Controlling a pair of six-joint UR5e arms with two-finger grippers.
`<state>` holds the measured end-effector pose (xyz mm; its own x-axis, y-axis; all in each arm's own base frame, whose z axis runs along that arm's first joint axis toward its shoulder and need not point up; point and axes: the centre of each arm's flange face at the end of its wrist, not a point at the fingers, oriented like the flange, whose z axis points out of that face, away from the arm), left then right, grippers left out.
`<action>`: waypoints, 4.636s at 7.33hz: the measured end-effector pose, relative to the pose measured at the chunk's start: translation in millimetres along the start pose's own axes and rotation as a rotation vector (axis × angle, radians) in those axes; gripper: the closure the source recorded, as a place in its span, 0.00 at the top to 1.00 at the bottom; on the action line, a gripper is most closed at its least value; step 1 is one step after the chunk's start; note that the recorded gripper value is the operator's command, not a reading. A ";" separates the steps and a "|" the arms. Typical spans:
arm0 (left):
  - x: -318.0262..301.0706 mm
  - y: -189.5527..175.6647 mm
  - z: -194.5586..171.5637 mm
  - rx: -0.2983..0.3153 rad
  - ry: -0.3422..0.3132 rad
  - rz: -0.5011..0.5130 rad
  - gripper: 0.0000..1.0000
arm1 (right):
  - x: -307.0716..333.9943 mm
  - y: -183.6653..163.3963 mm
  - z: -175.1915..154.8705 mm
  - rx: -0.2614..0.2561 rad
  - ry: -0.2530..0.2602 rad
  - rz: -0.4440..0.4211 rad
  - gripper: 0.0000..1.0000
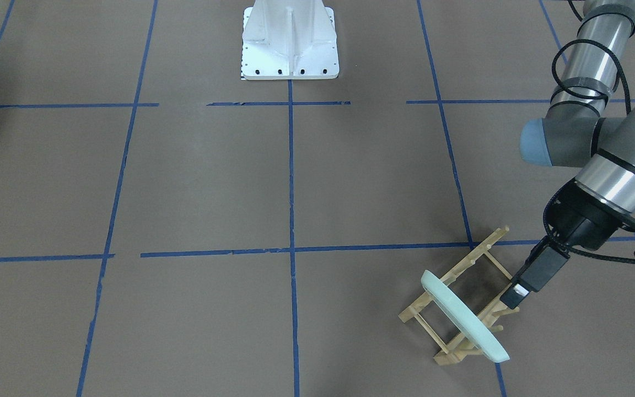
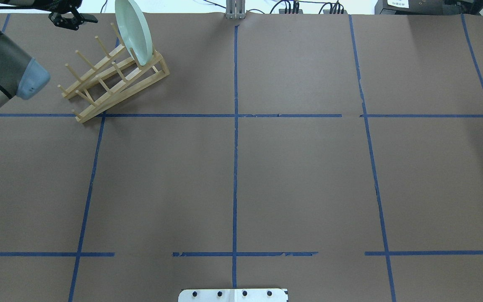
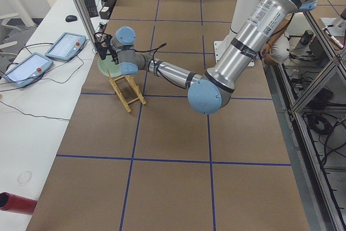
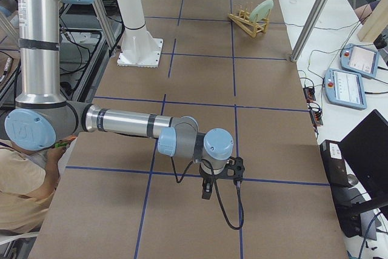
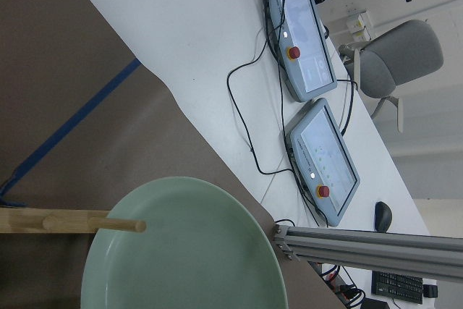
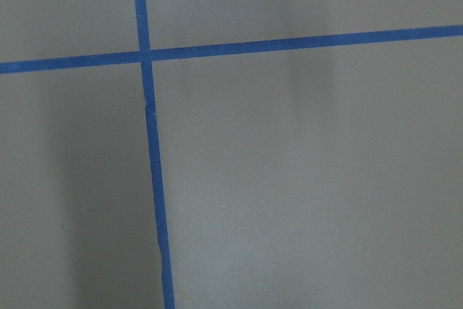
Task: Place plate on table
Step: 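Move the left gripper toward the pale green plate in the wooden rack, then grasp the plate's rim with the left gripper and lift it from the rack, then carry the plate toward the robot and lower it flat onto the table, then open the left gripper and withdraw it away from the plate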
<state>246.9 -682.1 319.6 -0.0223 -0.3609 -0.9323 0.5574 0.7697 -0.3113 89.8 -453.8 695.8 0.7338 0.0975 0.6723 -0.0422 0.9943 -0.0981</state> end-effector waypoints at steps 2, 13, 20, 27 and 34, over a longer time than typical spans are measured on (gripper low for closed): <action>-2.3 3.0 14.2 -0.042 -0.024 0.089 0.85 | 0.3 0.4 0.3 -0.001 0.000 0.000 1.00; 76.7 17.3 38.1 -0.003 0.027 0.144 0.00 | 0.3 0.5 0.3 -0.001 0.000 0.001 1.00; 160.0 167.1 -29.7 -0.088 -0.254 -0.062 0.00 | 0.2 0.3 0.2 0.000 0.000 0.000 1.00; 33.7 345.2 165.6 -0.153 -1.080 -0.174 0.00 | 0.0 0.4 0.0 0.000 0.000 0.000 1.00; 22.7 373.5 149.5 -0.143 -1.076 0.104 1.00 | 0.2 0.4 0.2 0.000 0.000 0.000 1.00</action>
<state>578.7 -481.5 209.7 0.7962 -0.5088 -0.3273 0.4111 0.8520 -0.3242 89.7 -453.4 696.1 0.7338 0.0978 0.6723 -0.0422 0.9942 -0.0987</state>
